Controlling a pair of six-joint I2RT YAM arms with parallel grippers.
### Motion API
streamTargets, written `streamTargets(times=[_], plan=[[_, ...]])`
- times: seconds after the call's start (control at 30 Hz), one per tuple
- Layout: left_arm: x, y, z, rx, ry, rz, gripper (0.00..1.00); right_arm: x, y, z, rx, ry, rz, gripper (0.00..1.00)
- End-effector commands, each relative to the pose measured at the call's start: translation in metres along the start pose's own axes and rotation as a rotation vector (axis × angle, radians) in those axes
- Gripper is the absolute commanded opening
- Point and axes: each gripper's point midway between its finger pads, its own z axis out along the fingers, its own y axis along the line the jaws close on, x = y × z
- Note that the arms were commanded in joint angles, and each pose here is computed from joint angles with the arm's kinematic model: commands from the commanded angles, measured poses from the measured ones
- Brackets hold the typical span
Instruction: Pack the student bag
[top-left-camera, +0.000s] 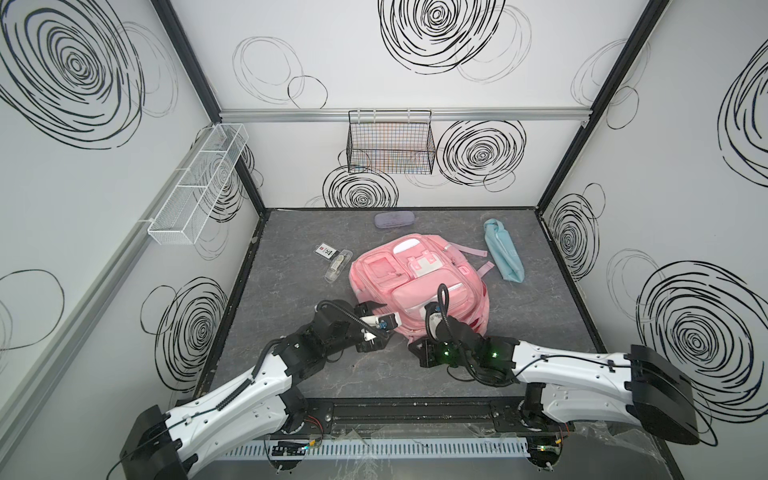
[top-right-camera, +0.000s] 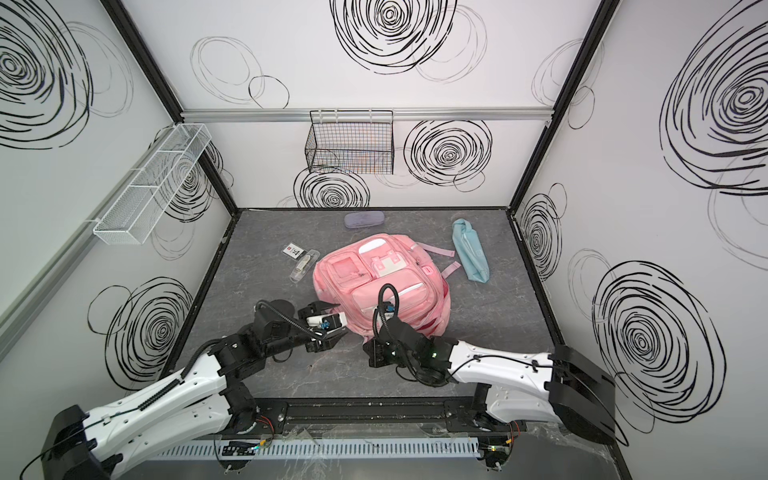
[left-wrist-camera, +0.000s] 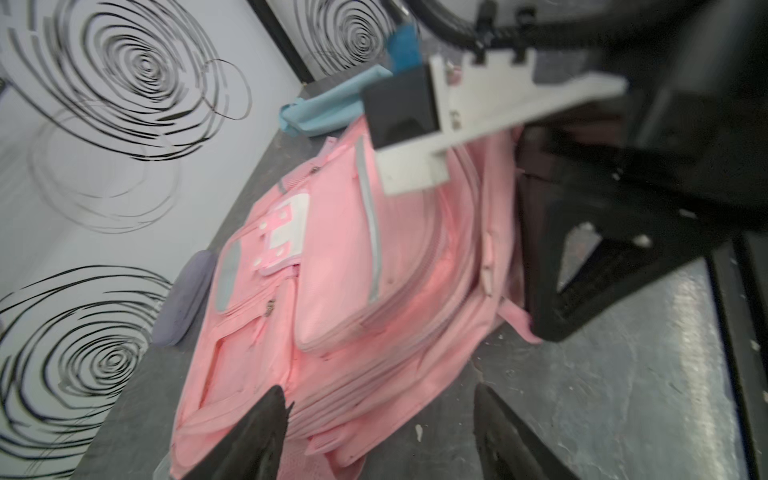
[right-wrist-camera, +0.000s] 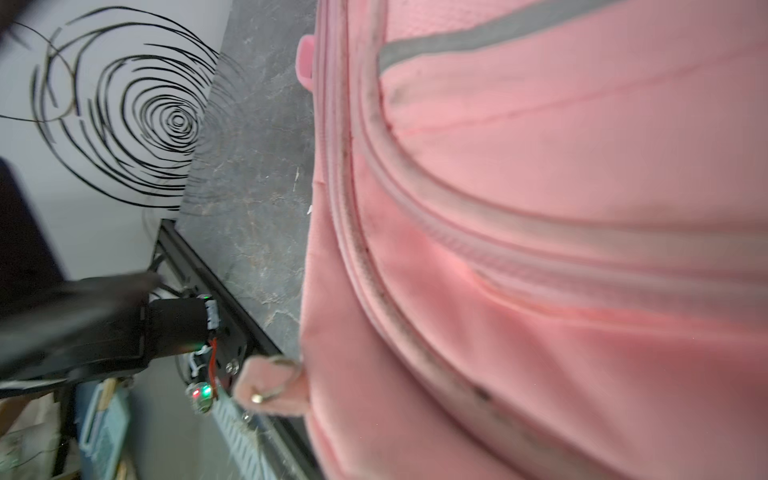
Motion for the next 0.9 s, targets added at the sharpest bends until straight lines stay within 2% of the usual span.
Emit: streamTargets(times=[0.0, 0.13, 0.3, 0.57, 0.67, 0.8, 0.87], plan=[[-0.011, -0.014, 0.009, 0.102, -0.029, 0.067, 0.74, -0.015, 0.040, -0.024, -0.245, -0.037, 0.027, 0.00], [-0.021, -0.021, 0.022, 0.136, -0.034, 0.119, 0.73, -0.024, 0.043, -0.044, -0.331, -0.079, 0.071, 0.00], [-0.038, -0.032, 0.038, 0.141, -0.066, 0.182, 0.72, -0.019, 0.030, -0.044, -0.230, -0.023, 0.035, 0.00], [-0.031, -0.032, 0.071, 0.093, -0.004, 0.187, 0.62, -0.013, 0.039, -0.045, -0.261, 0.028, -0.011, 0.00], [-0.027, -0.029, 0.077, 0.071, 0.005, 0.201, 0.48, -0.013, 0.044, -0.048, -0.276, 0.036, -0.026, 0.00], [-0.026, -0.034, 0.080, 0.093, -0.008, 0.192, 0.46, -0.013, 0.049, -0.050, -0.287, 0.045, -0.038, 0.00], [-0.029, -0.040, 0.079, 0.125, -0.034, 0.178, 0.34, -0.014, 0.052, -0.052, -0.292, 0.042, -0.052, 0.00]])
